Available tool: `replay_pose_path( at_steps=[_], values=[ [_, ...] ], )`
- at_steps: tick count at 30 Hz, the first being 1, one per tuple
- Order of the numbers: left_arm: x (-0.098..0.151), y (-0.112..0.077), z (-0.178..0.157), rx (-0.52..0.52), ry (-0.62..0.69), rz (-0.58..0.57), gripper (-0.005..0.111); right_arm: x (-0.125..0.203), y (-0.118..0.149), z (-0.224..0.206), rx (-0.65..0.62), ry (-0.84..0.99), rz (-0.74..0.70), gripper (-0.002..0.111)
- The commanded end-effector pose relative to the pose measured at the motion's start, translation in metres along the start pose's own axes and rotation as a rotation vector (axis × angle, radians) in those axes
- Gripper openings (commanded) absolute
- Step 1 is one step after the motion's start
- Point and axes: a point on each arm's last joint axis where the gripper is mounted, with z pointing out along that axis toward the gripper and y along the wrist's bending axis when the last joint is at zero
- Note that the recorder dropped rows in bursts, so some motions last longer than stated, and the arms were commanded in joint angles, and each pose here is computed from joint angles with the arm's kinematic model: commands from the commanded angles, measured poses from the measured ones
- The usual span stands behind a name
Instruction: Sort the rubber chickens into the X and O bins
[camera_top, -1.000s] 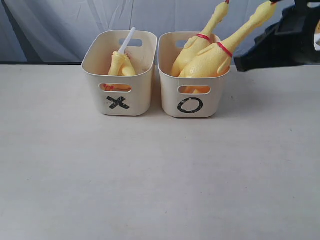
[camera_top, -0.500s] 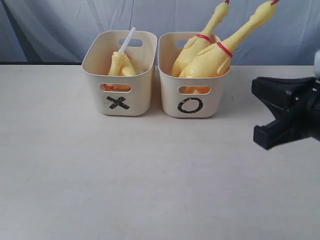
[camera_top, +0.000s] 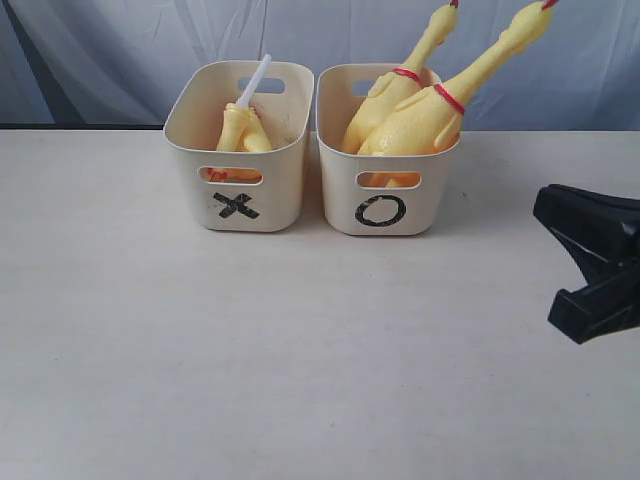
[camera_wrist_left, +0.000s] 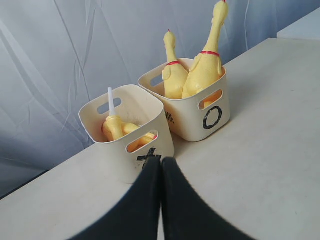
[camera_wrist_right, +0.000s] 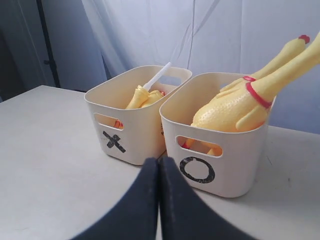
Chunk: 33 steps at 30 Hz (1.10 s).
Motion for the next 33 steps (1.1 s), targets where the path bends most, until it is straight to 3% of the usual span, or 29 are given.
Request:
replay_pose_path(
  at_steps=[1, 9, 13, 23, 33],
  values=[
    [0.001, 0.0, 0.0, -0.01, -0.007, -0.004, 0.0, 0.0, -0.001, -0.001, 0.007, -0.001, 0.008, -0.001],
    [0.001, 0.0, -0.002, -0.014, -0.014, -0.003, 0.0, 0.0, -0.001, -0.002, 0.008, -0.005, 0.007, -0.001],
    [0.001, -0.002, -0.011, -0.078, -0.041, -0.003, 0.0, -0.006, -0.003, -0.01, 0.025, -0.053, 0.006, -0.001],
    [0.003, -0.008, -0.03, -0.282, -0.089, 0.003, 0.0, -0.032, -0.014, -0.06, 0.199, -0.341, -0.023, -0.001],
    [0.003, -0.015, -0.039, -0.375, -0.117, 0.019, 0.0, -0.043, -0.002, -0.115, 0.316, -0.64, -0.103, -0.001]
  ],
)
